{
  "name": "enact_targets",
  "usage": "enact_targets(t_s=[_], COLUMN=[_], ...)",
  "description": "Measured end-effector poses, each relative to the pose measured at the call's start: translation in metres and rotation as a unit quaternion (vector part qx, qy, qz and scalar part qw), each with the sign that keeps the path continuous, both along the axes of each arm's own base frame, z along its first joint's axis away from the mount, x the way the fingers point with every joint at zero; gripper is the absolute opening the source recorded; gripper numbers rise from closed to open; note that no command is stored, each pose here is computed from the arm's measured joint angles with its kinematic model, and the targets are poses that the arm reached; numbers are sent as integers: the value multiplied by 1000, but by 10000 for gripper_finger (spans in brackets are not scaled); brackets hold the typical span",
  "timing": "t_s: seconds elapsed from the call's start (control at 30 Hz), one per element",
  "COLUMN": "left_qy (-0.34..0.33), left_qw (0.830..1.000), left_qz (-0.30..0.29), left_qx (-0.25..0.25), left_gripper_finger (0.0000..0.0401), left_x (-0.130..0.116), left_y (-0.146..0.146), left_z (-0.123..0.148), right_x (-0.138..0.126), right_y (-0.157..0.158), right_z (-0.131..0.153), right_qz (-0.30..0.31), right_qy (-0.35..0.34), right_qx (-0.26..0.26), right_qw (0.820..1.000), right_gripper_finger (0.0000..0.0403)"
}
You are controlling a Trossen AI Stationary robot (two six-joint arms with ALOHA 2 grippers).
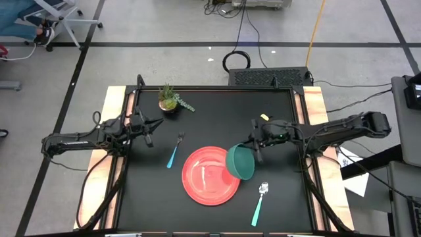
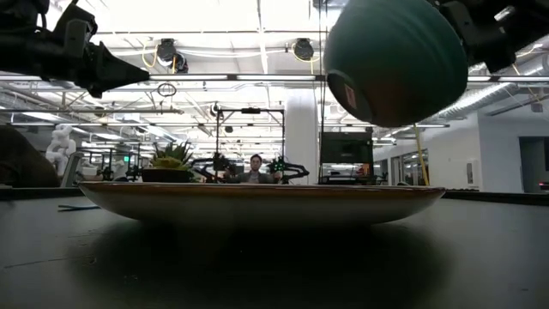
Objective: Set table place
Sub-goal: Put the green bowl on the orange plate
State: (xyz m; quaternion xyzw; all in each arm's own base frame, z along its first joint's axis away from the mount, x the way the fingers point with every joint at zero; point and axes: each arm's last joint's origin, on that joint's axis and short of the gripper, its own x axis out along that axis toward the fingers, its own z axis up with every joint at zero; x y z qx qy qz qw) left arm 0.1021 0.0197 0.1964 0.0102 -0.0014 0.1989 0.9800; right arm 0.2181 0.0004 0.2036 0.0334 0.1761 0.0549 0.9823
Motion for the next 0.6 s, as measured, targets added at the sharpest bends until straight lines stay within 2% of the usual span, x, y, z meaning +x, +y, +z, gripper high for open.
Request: enact_targets(t_s=[0.47, 0.6], left_qy=[-7, -9], left_qw=[1000, 1000], left_qz=[0, 0], left_qx=[-2, -4], left_gripper_finger=[31, 31], left_x=[0, 0], left_y=[0, 0], left_z=[1, 1], right_x=[60, 74], right_y=[4, 4], right_z=[35, 41], right_qz=[10, 38], right_qy=[135, 163], right_qx=[1, 17], right_qw=[991, 986], right_gripper_finger=[0, 0])
